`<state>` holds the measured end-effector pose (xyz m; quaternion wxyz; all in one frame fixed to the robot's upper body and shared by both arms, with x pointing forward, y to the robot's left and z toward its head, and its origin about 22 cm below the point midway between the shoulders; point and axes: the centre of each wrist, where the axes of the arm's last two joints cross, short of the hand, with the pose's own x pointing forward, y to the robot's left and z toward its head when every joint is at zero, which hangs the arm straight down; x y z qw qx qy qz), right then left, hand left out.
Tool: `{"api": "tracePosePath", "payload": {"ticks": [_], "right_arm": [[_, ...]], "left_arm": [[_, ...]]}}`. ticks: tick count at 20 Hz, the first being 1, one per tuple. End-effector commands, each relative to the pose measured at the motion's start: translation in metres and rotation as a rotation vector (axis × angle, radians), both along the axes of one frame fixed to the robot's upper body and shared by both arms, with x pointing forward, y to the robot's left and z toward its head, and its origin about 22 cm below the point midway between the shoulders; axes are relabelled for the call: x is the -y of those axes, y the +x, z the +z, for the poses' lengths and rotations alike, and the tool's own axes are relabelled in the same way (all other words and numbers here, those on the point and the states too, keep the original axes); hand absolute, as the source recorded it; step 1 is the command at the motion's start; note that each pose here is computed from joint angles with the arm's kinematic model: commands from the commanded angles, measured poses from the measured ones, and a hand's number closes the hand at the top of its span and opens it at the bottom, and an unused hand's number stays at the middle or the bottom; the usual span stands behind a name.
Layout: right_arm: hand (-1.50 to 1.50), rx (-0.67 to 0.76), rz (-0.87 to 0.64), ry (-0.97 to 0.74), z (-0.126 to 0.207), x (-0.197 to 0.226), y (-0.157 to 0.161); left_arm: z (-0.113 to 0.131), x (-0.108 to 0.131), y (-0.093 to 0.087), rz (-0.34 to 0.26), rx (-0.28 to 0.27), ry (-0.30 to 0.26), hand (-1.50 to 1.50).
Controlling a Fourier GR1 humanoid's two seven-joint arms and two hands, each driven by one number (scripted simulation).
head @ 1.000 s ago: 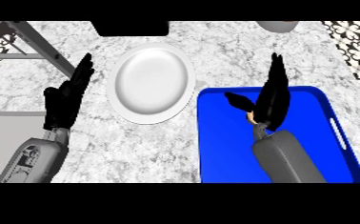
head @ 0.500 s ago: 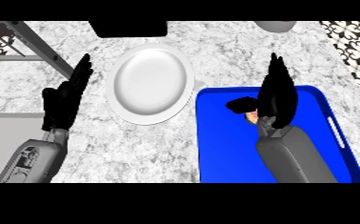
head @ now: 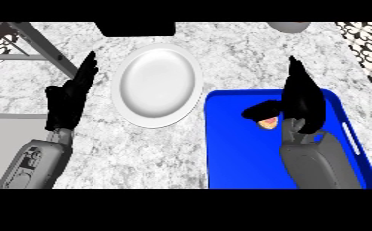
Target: Pick the cupcake from the tray and place it in the plate
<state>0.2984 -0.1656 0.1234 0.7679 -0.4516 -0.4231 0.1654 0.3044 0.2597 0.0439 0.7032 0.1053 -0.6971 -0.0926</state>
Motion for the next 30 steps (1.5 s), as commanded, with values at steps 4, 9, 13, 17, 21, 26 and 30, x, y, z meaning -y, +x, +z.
{"api": "tracePosePath", "payload": {"ticks": [4,9,13,17,21,26,30], "right_arm": [[-1.5,-0.242,-0.107,-0.014,-0.012,0.002,0.013],[-1.5,-0.32,-0.107,-0.001,-0.035,0.01,0.013],[-1.5,-0.348,-0.11,0.023,-0.039,0.022,0.01],[-1.5,-0.377,-0.094,0.022,-0.062,0.029,0.012],[-1.5,-0.405,-0.121,0.029,-0.066,0.017,0.014],[-1.5,-0.408,-0.131,0.028,-0.087,0.033,0.013],[1.5,-0.337,-0.111,-0.052,-0.082,0.034,-0.007]], "left_arm": [[-0.013,0.005,-0.003,-0.022,-0.005,0.006,0.0],[0.012,-0.001,0.012,-0.013,0.024,0.004,0.0],[-0.003,-0.007,0.004,-0.016,0.012,0.014,0.0],[-0.004,0.019,0.003,-0.022,0.002,-0.01,0.0],[-0.009,0.016,-0.009,-0.017,-0.002,0.004,0.0],[-0.009,0.003,-0.009,-0.019,0.032,0.002,0.0],[-0.003,0.006,-0.015,-0.013,0.016,-0.004,0.0]]}}
